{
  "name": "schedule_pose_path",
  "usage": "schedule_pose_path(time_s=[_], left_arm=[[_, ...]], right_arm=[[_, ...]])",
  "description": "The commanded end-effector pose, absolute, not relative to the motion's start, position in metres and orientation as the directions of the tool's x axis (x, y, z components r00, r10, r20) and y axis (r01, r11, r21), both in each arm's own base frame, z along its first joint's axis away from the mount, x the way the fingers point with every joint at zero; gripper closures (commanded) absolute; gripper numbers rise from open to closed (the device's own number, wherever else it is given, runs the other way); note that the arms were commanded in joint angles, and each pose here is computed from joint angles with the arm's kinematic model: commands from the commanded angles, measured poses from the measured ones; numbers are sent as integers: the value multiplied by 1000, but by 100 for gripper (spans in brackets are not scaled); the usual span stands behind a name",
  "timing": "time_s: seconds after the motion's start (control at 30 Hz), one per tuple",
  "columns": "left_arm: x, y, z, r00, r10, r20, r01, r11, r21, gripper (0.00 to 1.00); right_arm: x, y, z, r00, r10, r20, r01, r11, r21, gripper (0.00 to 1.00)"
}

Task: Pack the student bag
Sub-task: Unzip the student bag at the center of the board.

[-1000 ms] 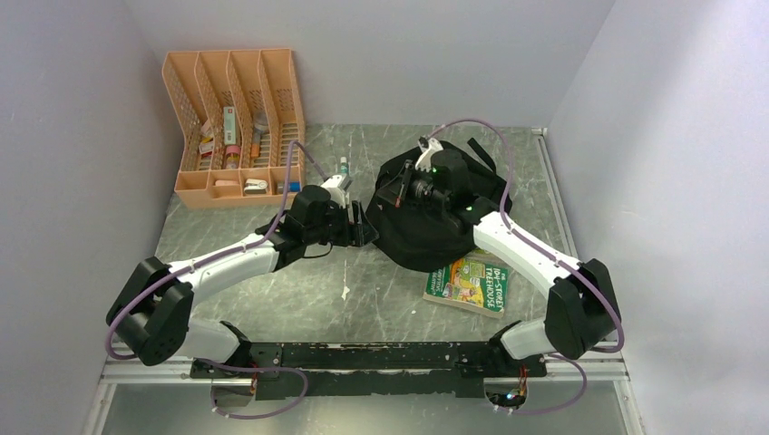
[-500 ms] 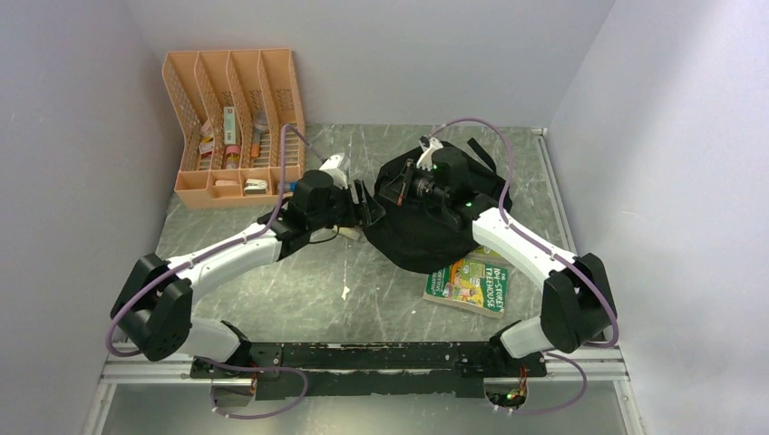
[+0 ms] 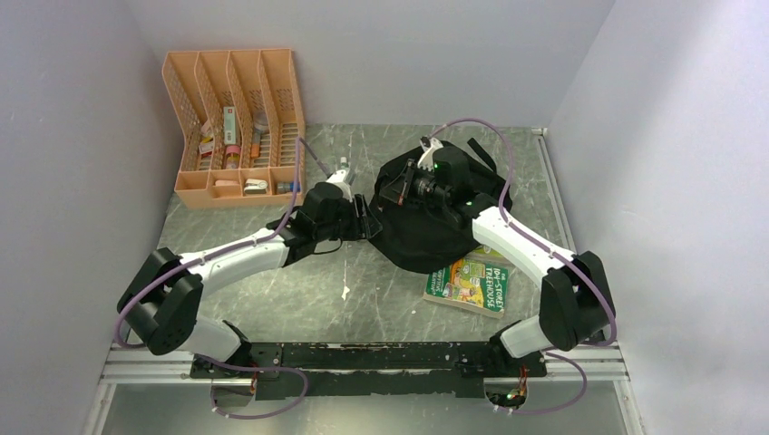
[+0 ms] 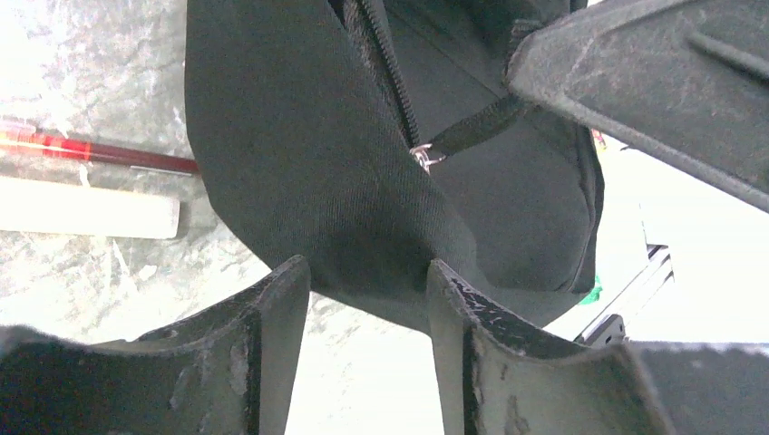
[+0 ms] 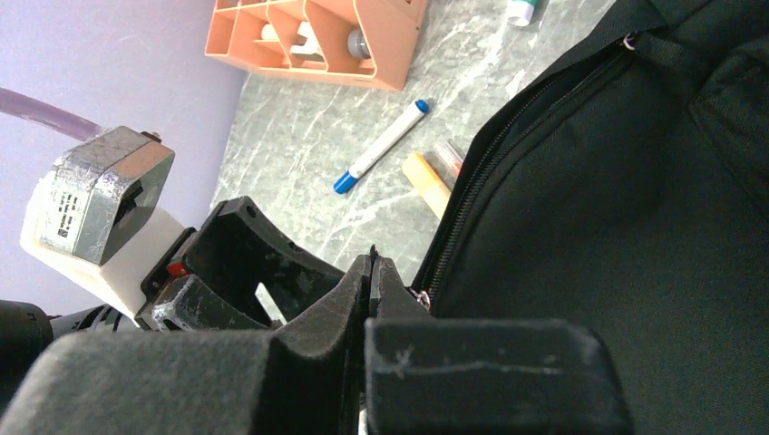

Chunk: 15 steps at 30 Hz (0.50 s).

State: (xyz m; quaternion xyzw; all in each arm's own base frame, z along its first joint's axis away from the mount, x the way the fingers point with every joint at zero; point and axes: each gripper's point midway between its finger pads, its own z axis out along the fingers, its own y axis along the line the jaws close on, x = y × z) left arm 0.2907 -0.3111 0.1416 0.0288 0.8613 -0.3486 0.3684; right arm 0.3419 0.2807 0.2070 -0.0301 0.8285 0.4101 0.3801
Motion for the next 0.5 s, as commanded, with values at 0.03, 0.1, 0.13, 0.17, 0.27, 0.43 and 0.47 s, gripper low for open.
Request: schedule_pose_path(time_s=[0.03,0.1,0.13,0.17,0.27,0.43,0.47], left_arm=[[287,-324,146,-726,-208,-655,351,707,-614,53],[287,-328,146,-728,-201,-655,365,694,-620,61],[287,-330,146,-730,-197,-654,372,688,-623,66],[287,-332,147,-729,-195,-656,383,679,-626,72],[285,-336,147,-732,-184,-656,398,666,-631,87],[285,-334,144,-731,-172,-660,402,673,-621,95],[287,-333,145,-726,-173,-666,405,675,-617,95]], right_arm=[[352,287,229,-675,287,-680,-407,624,667,100],[351,287,228,-678,284,-678,-407,623,668,100],[350,286,228,-679,284,-677,-406,623,668,100],[349,286,227,-680,282,-677,-405,624,668,100],[347,284,225,-681,281,-676,-402,628,667,100],[343,283,229,-679,277,-680,-410,626,664,100],[342,282,230,-678,276,-681,-412,626,663,100]])
